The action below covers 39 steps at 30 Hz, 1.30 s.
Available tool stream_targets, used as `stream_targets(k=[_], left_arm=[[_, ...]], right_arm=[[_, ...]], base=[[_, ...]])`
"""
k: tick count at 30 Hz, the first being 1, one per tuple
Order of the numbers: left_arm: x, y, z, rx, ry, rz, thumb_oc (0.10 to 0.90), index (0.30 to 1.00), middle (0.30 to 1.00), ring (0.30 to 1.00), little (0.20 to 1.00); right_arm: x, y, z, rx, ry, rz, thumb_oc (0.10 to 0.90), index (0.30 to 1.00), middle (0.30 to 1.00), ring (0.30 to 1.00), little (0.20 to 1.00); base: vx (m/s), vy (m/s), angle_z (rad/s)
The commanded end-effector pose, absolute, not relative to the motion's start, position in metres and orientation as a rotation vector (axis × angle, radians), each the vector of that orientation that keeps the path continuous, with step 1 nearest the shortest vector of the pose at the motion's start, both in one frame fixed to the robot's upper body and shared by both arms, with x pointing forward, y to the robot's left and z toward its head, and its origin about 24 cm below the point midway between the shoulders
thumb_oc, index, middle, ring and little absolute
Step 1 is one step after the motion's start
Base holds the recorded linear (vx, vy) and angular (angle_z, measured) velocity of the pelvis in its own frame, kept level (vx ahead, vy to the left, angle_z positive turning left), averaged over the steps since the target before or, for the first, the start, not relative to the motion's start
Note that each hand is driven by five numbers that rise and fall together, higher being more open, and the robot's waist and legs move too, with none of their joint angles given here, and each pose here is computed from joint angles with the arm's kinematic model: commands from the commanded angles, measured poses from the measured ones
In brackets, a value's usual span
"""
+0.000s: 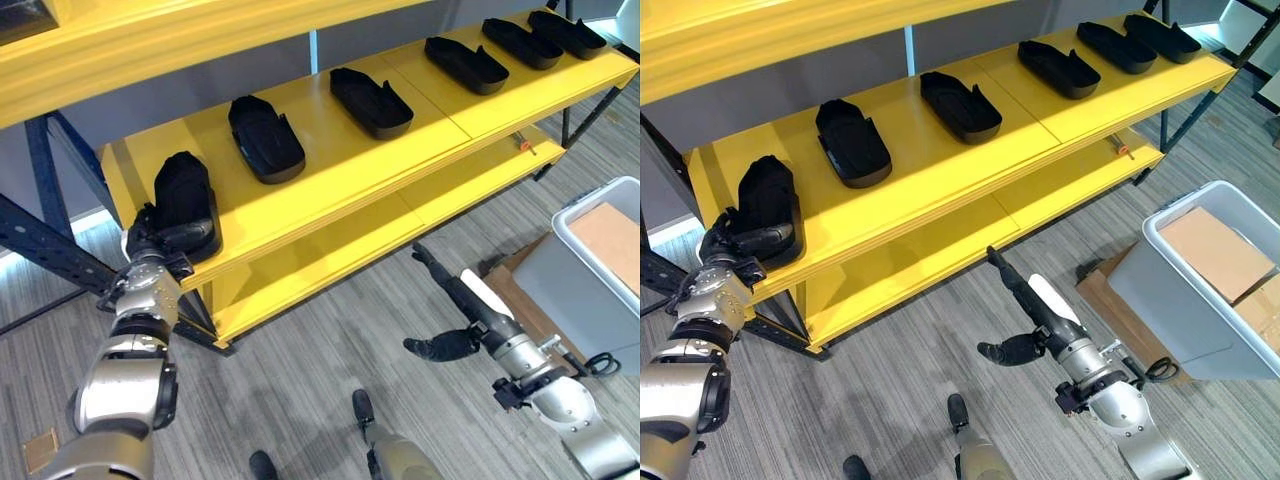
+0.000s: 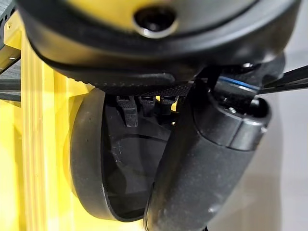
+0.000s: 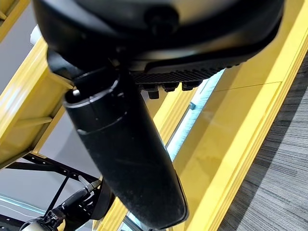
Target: Move parts from the plastic box to the shelf.
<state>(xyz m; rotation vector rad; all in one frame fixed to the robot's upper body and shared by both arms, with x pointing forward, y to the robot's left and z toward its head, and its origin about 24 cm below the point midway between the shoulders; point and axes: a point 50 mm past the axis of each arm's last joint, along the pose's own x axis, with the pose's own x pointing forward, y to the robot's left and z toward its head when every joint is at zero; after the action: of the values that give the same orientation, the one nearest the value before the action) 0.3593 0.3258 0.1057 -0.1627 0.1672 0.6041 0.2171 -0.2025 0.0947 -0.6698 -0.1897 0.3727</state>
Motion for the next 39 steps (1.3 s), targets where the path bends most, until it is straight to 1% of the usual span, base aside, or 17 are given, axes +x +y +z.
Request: stream_targets(k=[1,20,33,39], left_arm=[[0.356,0.352,0.136,-0.167,0.071,0.698,0.9,1.0,1.0,1.0,1.0],[0.344,0.365,0.129,-0.259,0.056,0.786,0.9,1.0,1.0,1.0,1.0],[0.336,0.365,0.114,-0.381,0.035,0.836,0.9,1.0,1.0,1.0,1.0],[0.335,0.365,0.111,-0.376,0.036,0.844,0.9,1.0,1.0,1.0,1.0]], right_arm=[[0.222,-0.198,0.15,-0.689,-0.486,0.317,0.9,1.0,1.0,1.0,1.0],[0.221,-0.2,0.149,-0.698,-0.482,0.312,0.9,1.0,1.0,1.0,1.0],[0.222,-0.201,0.15,-0.703,-0.489,0.304,0.9,1.0,1.0,1.0,1.0],[0.222,-0.201,0.151,-0.71,-0.491,0.304,0.9,1.0,1.0,1.0,1.0]], base=[[0.0,0.0,0.0],[0.0,0.0,0.0],[0.0,0.0,0.0],[0.0,0.0,0.0]])
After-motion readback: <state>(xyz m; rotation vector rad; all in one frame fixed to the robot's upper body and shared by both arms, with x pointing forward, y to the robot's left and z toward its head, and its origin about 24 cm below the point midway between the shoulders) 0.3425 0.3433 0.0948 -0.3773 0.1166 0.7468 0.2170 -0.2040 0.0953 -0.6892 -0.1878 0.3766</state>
